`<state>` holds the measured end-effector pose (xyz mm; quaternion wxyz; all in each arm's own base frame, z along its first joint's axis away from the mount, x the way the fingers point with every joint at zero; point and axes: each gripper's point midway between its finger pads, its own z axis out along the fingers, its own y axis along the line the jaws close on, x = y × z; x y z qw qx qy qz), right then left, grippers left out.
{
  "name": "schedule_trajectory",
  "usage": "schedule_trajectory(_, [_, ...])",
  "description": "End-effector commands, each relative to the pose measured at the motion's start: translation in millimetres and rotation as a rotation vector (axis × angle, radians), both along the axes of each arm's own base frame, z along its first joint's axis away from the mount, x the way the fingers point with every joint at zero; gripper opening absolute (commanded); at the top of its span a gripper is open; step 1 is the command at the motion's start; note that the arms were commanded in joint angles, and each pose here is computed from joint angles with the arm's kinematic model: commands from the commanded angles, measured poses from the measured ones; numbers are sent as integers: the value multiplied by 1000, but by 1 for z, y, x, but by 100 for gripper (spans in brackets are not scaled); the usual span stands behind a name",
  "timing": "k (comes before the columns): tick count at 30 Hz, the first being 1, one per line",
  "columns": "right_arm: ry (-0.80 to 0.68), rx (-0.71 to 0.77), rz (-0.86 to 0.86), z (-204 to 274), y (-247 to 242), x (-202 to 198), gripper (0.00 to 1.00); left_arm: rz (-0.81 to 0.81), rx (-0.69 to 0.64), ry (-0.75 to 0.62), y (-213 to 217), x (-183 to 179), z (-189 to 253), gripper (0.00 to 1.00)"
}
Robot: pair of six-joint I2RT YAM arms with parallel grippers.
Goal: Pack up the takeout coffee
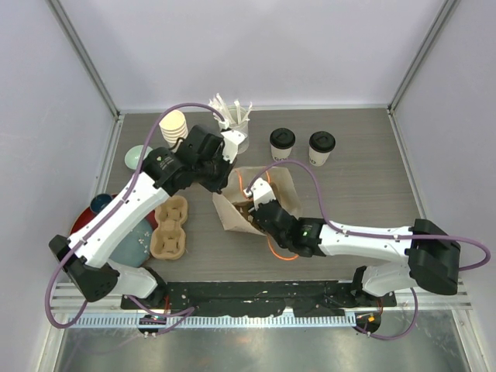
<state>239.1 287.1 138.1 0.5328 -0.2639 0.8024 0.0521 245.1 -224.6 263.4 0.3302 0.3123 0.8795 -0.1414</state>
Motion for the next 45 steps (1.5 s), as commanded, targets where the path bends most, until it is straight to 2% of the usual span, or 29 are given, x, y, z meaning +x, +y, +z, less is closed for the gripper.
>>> schedule_trajectory(1, [7, -112, 50, -6, -10, -12, 39, 76, 1, -161, 7, 30, 22, 0])
schedule_trajectory(3, [29, -161, 68, -15, -10, -14, 39, 72, -16, -162, 5, 29, 28, 0])
schedule_trajectory(6, [69, -155, 87, -19, -4, -18, 40, -2, -63, -121, -7, 17, 29, 0])
schedule_trajectory(9, [49, -16, 83, 12, 12, -16, 41, -30, -22, -78, -9, 9, 12, 0])
schedule_trajectory(12, [-47, 129, 67, 57, 15, -9, 42, -47, 47, -26, -4, 6, -19, 0])
schedule_trajectory(15, [-139, 208, 26, 92, 6, -3, 42, -83, 61, 56, -7, -6, -47, 0])
schedule_trajectory(18, [-179, 253, 30, 98, 2, -3, 43, -81, 68, 99, -6, -8, -60, 0])
schedule_trajectory(23, [-158, 197, 102, 74, 0, -12, 45, -15, 37, 160, 3, 7, -61, 0])
schedule_trajectory(26, [-138, 134, 168, 57, -1, -20, 40, 13, -9, 183, 4, 18, -50, 0])
schedule_trajectory(29, [-96, 36, 229, 36, -5, -29, 38, 15, -40, 137, 1, 27, -32, 0])
schedule_trajectory(35, [-6, -194, 209, 3, -31, -32, 35, 1, -65, 119, -4, 29, -12, 0])
schedule_trajectory(40, [106, -197, 216, -16, -28, -35, 32, -26, -92, 110, -4, 21, -3, 0])
schedule_trajectory(45, [93, -254, 150, -25, -39, -29, 29, -18, -63, 110, 0, 23, -3, 0])
